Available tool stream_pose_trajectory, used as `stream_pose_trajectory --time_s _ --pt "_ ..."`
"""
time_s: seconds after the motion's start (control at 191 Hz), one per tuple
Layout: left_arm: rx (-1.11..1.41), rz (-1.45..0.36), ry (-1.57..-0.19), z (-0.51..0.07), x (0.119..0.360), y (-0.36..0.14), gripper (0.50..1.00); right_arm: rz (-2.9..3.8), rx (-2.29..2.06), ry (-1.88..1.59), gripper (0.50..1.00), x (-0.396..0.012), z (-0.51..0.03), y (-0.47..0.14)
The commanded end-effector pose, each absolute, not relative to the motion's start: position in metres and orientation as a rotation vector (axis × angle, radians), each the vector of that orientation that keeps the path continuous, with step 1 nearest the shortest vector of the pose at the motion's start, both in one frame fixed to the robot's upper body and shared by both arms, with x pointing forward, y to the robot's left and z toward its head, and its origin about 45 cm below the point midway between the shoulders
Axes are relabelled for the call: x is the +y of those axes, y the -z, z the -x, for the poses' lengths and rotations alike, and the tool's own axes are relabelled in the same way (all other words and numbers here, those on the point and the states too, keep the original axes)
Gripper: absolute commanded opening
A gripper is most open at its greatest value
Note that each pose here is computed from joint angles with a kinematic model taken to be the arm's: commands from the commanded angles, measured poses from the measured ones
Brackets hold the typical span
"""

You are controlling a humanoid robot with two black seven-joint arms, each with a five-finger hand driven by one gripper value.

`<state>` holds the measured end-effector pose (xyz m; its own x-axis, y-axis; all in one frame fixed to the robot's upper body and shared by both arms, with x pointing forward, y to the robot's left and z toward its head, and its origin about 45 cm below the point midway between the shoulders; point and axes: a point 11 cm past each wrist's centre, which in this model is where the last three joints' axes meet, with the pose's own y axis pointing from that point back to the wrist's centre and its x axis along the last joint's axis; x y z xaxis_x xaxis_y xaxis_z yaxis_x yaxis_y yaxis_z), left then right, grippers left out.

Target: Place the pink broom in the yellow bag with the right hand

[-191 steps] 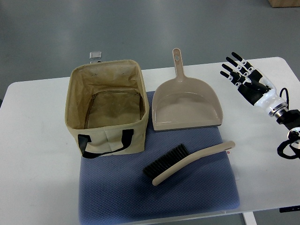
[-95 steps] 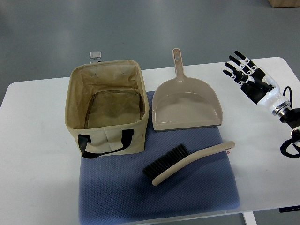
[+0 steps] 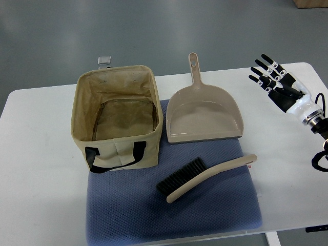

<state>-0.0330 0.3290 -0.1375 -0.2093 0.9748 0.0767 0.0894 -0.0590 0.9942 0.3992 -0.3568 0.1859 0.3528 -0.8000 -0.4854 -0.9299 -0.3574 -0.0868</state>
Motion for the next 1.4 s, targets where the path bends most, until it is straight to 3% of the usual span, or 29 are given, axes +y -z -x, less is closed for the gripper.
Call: stream_pose_trajectory --time_s 0.0,0.189,0.472,0.834,1.065,1.196,1.395 --pt "1.396 -1.213 -1.378 0.033 0.329 0.138 1.000 2.302 1.526 -0.505 0.930 -0.359 -0.399 -0.189" --pt "1.396 -1.213 -1.378 0.033 0.329 0.138 1.000 2.458 1.516 -0.389 0.928 -0.359 -0.399 -0.202" --pt "1.396 -1.213 -1.378 0.033 0.329 0.138 1.000 2.880 1.280 -0.006 0.928 -0.327 -0.386 -0.234" --pt "1.396 -1.213 -1.378 0.033 0.329 0.138 1.000 3.275 0.925 1.018 0.926 -0.283 -0.342 -0.228" --pt "1.398 -1.214 -1.378 0.034 0.329 0.138 1.000 3.323 0.652 1.375 0.919 -0.270 -0.310 -0.209" --pt "1.396 -1.213 -1.378 0.033 0.329 0.138 1.000 3.320 0.583 1.527 0.899 -0.269 -0.301 -0.195" --pt "1.398 -1.214 -1.378 0.034 0.329 0.138 1.000 3.336 0.546 1.632 0.817 -0.269 -0.295 -0.181"
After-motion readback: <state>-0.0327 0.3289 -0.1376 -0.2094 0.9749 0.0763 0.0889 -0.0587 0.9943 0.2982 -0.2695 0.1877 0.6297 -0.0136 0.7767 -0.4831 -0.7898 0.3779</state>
